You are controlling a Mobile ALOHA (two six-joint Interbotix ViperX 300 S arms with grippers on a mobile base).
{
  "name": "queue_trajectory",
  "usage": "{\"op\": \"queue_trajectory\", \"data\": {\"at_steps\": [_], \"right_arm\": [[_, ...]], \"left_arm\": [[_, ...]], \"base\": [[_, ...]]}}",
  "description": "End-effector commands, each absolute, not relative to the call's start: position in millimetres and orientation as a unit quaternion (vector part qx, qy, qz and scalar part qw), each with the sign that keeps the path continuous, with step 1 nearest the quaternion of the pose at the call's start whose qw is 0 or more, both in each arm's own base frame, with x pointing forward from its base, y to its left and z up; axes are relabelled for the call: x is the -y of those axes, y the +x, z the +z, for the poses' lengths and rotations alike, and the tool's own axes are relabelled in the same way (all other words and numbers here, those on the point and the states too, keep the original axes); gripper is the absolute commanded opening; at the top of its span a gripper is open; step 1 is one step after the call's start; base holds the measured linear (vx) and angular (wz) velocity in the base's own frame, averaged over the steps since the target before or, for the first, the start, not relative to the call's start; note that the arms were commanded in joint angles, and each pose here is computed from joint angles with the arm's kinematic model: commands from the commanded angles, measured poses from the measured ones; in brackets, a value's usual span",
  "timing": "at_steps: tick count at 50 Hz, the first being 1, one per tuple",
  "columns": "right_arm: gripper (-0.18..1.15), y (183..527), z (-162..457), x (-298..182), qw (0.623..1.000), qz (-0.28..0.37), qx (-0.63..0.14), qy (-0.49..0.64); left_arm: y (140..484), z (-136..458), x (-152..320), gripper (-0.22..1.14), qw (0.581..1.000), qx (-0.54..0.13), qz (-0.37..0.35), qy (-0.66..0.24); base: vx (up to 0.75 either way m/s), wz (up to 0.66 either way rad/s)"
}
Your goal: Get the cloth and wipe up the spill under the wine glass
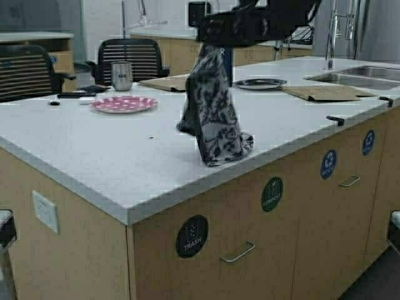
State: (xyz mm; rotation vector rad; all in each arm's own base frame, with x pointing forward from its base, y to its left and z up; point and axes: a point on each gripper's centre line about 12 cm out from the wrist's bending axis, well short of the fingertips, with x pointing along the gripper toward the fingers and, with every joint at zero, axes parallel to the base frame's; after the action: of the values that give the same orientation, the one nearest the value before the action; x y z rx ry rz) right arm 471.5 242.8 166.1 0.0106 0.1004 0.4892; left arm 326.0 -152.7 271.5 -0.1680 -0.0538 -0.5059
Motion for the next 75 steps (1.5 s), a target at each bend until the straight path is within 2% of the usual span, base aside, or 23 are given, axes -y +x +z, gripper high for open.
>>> {"op": "queue_trajectory", "data": {"at_steps": [1,13,22,31,40,48,60,67,75], "right_arm": [[0.06,454,157,-290,0.957,0.287,-0.05,0.012],[0.06,387,121,-383,0.919,0.381,-0.095,0.036],[0.06,366,131,-398,0.91,0.402,-0.089,0.042],[0.06,385,139,-348,0.93,0.351,-0.092,0.055],[0.06,415,120,-271,0.954,0.27,-0.111,0.063],[0.06,424,100,-221,0.965,0.219,-0.135,0.058],[0.06,426,76,-178,0.969,0.175,-0.168,0.053],[0.06,422,63,-168,0.968,0.164,-0.186,0.05],[0.06,412,52,-162,0.965,0.16,-0.205,0.046]], "left_arm": [[320,310,150,0.17,0.963,0.061,-0.25,-0.082],[319,330,150,0.17,0.963,0.071,-0.25,-0.077],[321,329,151,0.17,0.963,0.07,-0.25,-0.076],[326,319,154,0.17,0.963,0.06,-0.252,-0.071],[339,295,161,0.17,0.963,0.046,-0.257,-0.071],[354,260,169,0.17,0.962,0.032,-0.262,-0.073],[377,207,190,0.16,0.957,0.009,-0.283,-0.067],[393,169,204,0.16,0.952,-0.006,-0.3,-0.058],[408,129,215,0.16,0.946,0.009,-0.316,-0.068]], "base": [[0.02,0.01],[0.03,0.01],[0.03,0.02],[0.02,0.02],[0.02,0.02],[0.01,0.0],[0.0,0.0],[0.0,0.0],[0.0,0.0]]}}
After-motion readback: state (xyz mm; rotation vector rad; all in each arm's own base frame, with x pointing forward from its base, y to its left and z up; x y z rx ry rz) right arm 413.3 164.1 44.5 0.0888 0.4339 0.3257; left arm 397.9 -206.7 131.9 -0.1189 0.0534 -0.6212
